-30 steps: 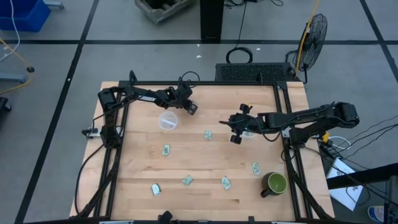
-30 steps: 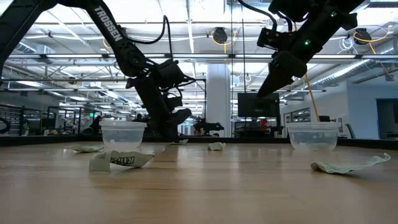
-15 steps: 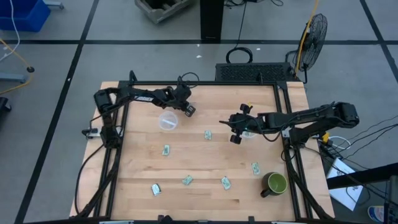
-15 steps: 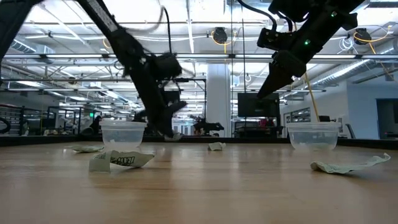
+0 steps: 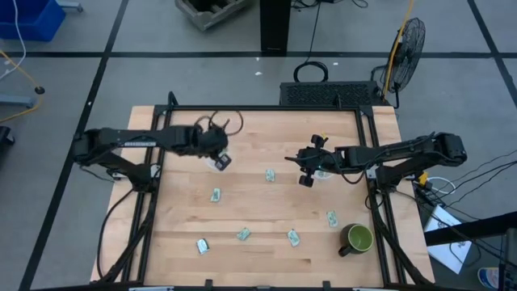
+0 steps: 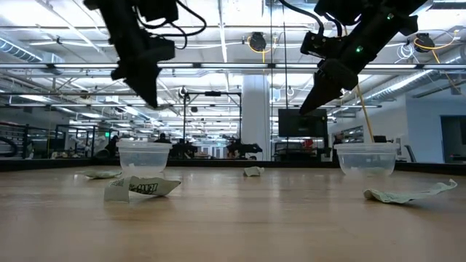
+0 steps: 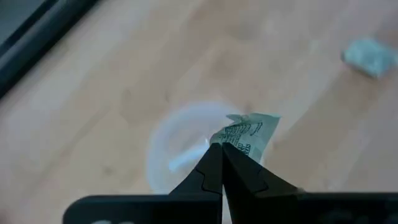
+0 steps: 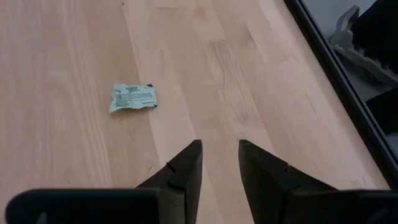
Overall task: Pick and place Stevia / Truvia into bins
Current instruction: Put the stevia packet into the left transparent container, then put the stevia packet into the right transparent container
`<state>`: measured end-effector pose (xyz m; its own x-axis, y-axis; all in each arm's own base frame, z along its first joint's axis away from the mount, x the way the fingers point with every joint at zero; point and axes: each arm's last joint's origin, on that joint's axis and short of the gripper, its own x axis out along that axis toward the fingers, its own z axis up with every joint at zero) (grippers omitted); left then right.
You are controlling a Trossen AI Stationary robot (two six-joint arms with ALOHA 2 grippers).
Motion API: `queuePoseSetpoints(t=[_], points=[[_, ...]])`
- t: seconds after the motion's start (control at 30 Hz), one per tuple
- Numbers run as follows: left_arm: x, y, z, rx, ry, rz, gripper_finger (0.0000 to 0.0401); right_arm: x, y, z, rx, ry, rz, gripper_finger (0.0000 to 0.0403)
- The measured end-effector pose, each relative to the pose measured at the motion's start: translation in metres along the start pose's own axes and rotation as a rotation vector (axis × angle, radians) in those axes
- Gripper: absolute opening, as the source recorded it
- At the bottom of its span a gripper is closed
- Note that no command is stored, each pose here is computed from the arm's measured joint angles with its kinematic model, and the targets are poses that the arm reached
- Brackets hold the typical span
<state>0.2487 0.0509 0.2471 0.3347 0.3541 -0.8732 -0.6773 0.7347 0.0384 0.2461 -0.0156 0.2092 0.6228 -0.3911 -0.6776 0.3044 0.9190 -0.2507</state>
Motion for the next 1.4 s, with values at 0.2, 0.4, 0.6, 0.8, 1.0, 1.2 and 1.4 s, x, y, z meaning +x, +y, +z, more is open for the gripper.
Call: queuePoseSetpoints(t=[0.2,0.4,0.6,0.8,1.0,1.2,1.4], points=[[0.036,-0.004,-0.037,-0.051,0.023,0.052,0.0006,0.000,0.000,0.000,0.000,0.000,0.000,0.0100],[0.059,0.006,-0.052,-0.114,-0.001,0.045,0.0018,0.000,0.000,0.000,0.002,-0.002,-0.001,0.0100],[0.061,0.011,-0.051,-0.130,0.006,0.062,0.0020,0.000,0.000,0.004,0.014,-0.043,0.009,0.0100],[0.061,0.012,-0.051,-0.116,0.007,0.061,0.0021,0.007,0.010,0.009,0.004,-0.100,0.212,0.0100],[0.061,0.011,-0.050,-0.106,0.004,0.057,0.0022,0.035,0.026,0.002,-0.092,-0.199,0.364,0.0119],[0.061,0.011,-0.050,-0.092,0.002,0.047,0.0063,0.064,0.039,-0.001,-0.118,-0.236,0.383,0.0169],[0.061,0.010,-0.047,-0.091,-0.024,0.037,0.0130,0.080,0.044,-0.005,-0.143,-0.206,0.378,0.0201]])
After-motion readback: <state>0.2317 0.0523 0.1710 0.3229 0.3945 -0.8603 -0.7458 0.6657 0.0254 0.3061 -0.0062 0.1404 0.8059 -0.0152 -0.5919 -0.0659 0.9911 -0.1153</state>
